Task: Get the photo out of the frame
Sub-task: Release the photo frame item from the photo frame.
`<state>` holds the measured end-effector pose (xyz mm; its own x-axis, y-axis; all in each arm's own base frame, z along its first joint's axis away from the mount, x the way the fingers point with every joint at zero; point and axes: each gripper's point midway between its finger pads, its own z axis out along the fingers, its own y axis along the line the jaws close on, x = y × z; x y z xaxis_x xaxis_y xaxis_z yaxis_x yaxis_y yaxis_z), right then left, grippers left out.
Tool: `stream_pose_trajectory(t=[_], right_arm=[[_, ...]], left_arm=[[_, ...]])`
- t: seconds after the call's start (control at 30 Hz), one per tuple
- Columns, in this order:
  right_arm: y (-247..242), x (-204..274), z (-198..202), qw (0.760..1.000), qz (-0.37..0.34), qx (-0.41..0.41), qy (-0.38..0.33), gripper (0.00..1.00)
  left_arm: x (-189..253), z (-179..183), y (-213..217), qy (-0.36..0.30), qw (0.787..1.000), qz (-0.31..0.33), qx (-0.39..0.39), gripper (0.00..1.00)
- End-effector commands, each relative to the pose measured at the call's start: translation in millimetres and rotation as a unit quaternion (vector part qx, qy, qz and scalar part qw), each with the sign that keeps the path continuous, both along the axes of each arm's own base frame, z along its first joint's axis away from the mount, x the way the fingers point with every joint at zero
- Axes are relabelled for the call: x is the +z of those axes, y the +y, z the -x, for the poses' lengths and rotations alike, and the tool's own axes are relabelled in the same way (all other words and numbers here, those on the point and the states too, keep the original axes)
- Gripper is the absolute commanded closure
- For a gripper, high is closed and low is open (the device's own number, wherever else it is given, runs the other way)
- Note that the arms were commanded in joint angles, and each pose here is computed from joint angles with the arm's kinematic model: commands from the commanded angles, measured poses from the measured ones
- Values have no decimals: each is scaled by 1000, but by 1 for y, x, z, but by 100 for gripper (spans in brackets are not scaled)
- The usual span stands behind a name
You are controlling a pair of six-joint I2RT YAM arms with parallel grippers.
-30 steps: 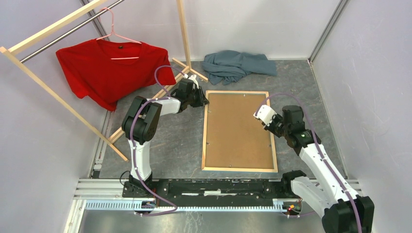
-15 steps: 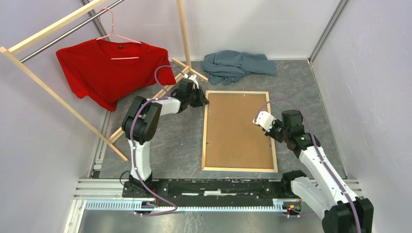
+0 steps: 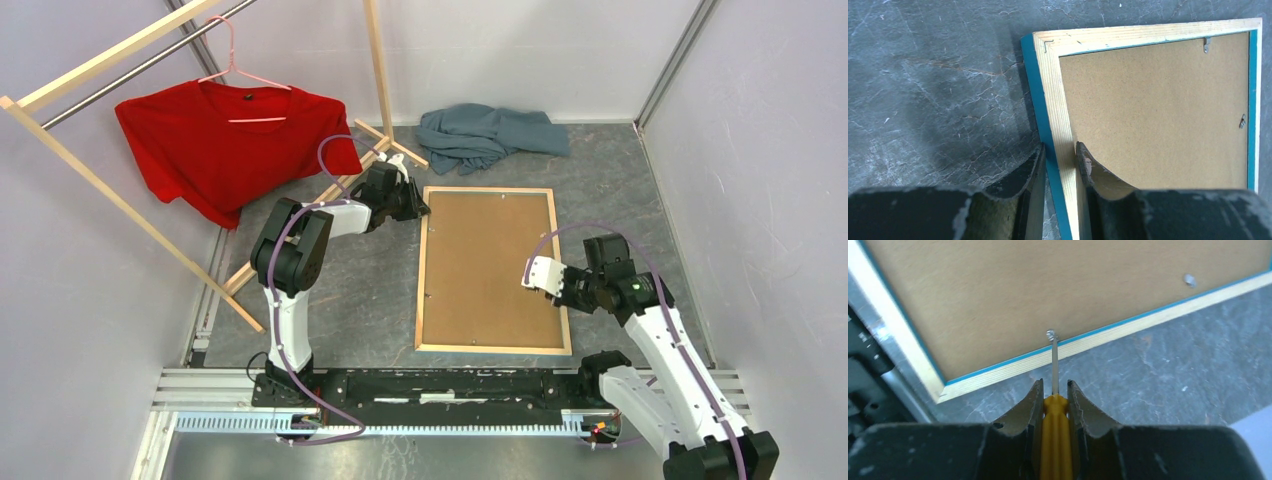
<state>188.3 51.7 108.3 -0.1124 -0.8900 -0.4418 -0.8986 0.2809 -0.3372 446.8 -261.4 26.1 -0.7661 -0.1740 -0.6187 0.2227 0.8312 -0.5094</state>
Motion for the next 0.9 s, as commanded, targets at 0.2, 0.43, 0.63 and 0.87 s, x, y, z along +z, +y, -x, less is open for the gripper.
stream_pose_trajectory(t=[0.2,0.43,0.63,0.87], right_arm=[[8,8,26,996,0,81,32,100],[-3,-2,14,998,25,49,13,100],[-5,1,4,999,31,37,-3,100],[-4,-4,4,999,37,38,7,100]], left_arm=[[-39,19,10,64,998,-21,4,94],[-38,19,10,63,998,-21,3,94],[-39,19,10,64,998,-22,4,94],[-38,19,10,64,998,-21,3,94]])
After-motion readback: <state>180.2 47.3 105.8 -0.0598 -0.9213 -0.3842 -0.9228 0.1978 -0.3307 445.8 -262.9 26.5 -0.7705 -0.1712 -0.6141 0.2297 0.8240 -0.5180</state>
